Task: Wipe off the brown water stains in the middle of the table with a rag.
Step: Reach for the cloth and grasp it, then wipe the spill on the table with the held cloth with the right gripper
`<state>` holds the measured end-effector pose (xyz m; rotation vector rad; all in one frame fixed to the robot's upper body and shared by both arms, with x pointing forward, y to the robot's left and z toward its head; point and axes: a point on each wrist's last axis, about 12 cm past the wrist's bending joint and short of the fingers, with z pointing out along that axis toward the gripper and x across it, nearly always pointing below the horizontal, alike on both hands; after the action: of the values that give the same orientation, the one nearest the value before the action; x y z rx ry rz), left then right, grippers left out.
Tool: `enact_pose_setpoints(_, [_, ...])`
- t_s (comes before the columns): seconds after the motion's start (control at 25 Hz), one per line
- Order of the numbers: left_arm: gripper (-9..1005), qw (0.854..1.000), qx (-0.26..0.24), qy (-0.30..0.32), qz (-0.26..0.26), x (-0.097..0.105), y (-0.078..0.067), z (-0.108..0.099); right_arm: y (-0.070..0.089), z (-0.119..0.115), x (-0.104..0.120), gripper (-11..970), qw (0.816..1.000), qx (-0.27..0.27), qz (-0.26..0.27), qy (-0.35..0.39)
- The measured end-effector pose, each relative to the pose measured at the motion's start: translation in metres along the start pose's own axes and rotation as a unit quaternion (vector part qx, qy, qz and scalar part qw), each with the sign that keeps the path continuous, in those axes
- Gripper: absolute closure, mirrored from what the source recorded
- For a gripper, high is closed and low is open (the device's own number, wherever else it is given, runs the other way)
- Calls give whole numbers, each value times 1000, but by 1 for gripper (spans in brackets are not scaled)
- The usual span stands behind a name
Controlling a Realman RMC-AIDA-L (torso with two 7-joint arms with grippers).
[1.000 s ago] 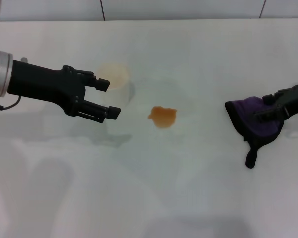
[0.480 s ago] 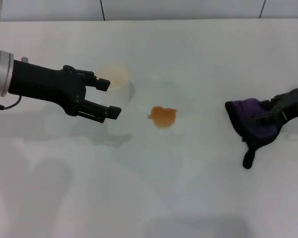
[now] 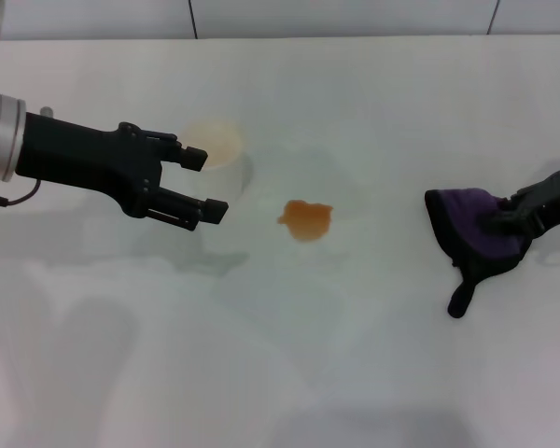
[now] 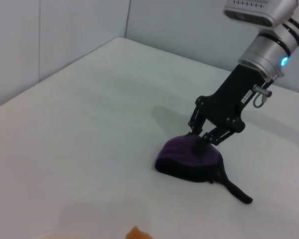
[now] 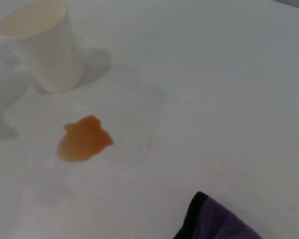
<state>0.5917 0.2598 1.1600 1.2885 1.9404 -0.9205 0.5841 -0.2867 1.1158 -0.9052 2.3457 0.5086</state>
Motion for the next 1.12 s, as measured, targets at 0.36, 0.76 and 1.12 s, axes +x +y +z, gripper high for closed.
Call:
enact_pose_setpoints(0.36, [112,1000,0,0,0,0,0,0,4,-2,-6,803,1000,-11,-10,-1])
enact_pose_setpoints(0.76, [112,1000,0,-1,2,0,0,0,21,5,-24,858,998,-44,-44,-6])
enact_pose_setpoints(1.12, [112,1000,0,-1,7,0,0,0,48,25,-65,859,992,-77,-94,16])
